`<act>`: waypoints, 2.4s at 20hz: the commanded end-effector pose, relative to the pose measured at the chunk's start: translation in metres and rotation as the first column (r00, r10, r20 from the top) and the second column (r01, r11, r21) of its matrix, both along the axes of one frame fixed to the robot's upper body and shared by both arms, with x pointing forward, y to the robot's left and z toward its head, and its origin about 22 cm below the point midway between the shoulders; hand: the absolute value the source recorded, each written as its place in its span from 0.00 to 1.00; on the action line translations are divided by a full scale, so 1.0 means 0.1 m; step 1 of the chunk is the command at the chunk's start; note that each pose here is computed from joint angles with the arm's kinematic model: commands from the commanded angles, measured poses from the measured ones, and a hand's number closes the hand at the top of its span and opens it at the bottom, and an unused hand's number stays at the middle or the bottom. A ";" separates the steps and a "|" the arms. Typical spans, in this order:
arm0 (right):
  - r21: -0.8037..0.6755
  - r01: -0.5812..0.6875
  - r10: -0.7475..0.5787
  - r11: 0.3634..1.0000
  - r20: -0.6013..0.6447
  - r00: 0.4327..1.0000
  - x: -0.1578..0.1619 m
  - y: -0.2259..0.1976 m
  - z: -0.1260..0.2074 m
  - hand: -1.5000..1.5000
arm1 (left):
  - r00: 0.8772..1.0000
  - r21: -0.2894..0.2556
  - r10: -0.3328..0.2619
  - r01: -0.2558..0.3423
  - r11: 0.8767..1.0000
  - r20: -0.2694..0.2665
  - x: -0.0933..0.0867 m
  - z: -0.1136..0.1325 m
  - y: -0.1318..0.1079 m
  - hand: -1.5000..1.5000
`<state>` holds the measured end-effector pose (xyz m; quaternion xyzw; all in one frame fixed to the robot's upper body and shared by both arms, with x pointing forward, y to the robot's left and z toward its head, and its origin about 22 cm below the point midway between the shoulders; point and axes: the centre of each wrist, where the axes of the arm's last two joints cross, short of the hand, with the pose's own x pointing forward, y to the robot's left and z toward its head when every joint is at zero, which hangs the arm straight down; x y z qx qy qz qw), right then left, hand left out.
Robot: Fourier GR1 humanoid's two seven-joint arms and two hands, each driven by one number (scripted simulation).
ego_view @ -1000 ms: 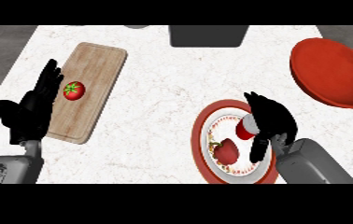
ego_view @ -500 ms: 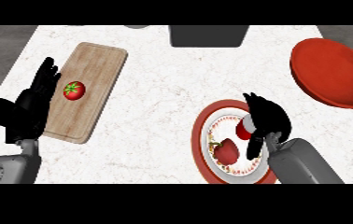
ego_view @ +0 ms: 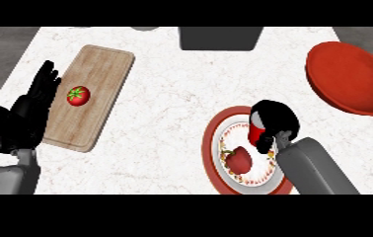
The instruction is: Pick the can from the plate and place it in the bowl
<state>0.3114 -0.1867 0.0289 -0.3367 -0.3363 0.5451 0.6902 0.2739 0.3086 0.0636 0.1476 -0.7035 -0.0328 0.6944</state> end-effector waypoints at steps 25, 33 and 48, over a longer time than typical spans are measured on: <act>0.056 0.234 -0.204 0.971 0.708 0.676 0.89 -0.19 1.08 1.00 | 1.000 -0.007 0.024 -0.024 1.000 -0.007 -0.04 -0.12 0.11 0.50; 0.183 0.356 -0.357 0.916 0.775 0.521 0.71 -0.70 1.75 1.00 | 1.000 -0.001 -0.008 0.008 1.000 -0.002 -0.12 -0.06 -0.06 0.50; 0.347 0.352 -0.487 0.869 0.723 0.489 0.86 -2.09 1.32 1.00 | 1.000 -0.005 -0.014 0.014 1.000 0.014 -0.06 -0.06 -0.14 0.50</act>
